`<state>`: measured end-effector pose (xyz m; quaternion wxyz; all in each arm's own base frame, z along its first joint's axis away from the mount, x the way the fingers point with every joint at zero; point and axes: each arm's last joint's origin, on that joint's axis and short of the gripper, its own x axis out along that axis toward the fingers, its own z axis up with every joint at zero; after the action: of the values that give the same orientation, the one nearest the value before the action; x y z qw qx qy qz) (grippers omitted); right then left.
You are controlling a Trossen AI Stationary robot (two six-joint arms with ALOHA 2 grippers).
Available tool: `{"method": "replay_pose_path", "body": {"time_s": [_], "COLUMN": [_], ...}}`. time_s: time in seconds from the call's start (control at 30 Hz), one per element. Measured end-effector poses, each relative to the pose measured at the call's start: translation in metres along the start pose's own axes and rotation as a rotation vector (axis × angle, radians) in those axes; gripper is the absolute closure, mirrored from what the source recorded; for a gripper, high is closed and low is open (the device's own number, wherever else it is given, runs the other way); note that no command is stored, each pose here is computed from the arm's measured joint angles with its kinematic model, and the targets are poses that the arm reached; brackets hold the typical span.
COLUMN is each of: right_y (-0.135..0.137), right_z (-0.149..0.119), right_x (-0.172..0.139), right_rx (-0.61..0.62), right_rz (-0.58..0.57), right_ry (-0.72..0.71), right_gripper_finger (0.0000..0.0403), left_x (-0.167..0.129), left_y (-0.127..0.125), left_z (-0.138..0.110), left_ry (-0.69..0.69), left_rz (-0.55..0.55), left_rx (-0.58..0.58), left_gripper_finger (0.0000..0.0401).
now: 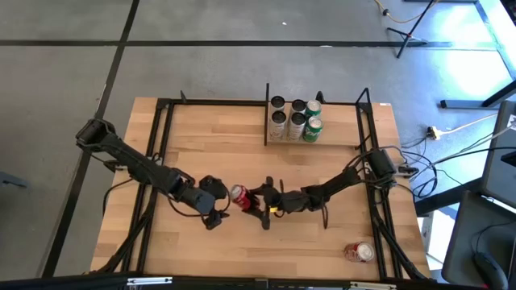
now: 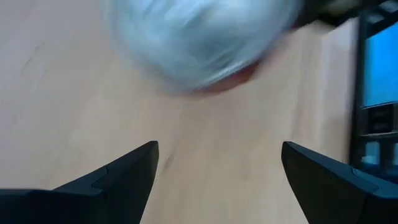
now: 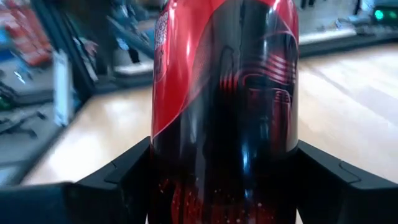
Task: Place canned beverage on shelf
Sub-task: Put the top red-white soda can on the shelf
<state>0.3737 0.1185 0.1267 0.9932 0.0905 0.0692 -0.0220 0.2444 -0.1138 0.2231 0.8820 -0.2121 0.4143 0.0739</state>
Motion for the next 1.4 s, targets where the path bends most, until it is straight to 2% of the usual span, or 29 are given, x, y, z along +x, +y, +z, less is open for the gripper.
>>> {"method": "replay_pose_path", "body": {"time_s": [0.17,0.4,0.63,0.77,0.87,1.03,1.17,1.27,1.4], "right_y": [0.004,0.004,0.000,-0.002,-0.003,-0.003,-0.004,-0.003,-0.003], "right_z": [0.003,-0.001,0.000,-0.003,-0.005,-0.003,-0.003,-0.003,-0.001], "right_x": [0.003,0.003,0.005,0.008,0.008,0.008,0.008,0.008,0.008], "right_rx": [-0.002,-0.022,-0.029,-0.049,-0.056,-0.027,-0.024,-0.022,0.004], "right_rz": [0.056,0.053,0.043,0.034,0.020,0.013,-0.004,-0.006,0.000], "right_ry": [0.011,0.061,0.073,0.094,0.112,0.088,0.085,0.080,0.064], "right_gripper_finger": [0.0126,0.0126,0.0126,0.0126,0.0126,0.0126,0.0126,0.0126,0.0126], "left_x": [0.003,-0.010,-0.007,-0.006,-0.009,-0.041,-0.054,-0.051,-0.037], "left_y": [0.005,-0.006,0.005,0.007,0.011,0.015,0.012,0.008,-0.002], "left_z": [0.004,0.029,0.045,0.054,0.057,0.054,0.042,0.028,0.014], "left_ry": [-0.058,-0.102,-0.113,-0.140,-0.105,-0.042,0.047,0.140,0.171], "left_rz": [0.016,-0.040,-0.066,-0.111,-0.156,-0.264,-0.300,-0.257,-0.182], "left_rx": [-0.018,0.059,0.058,0.064,0.063,0.031,-0.034,-0.021,0.030], "left_gripper_finger": [0.0066,0.0066,0.0066,0.0066,0.0066,0.0066,0.0066,0.0066,0.0066]}}
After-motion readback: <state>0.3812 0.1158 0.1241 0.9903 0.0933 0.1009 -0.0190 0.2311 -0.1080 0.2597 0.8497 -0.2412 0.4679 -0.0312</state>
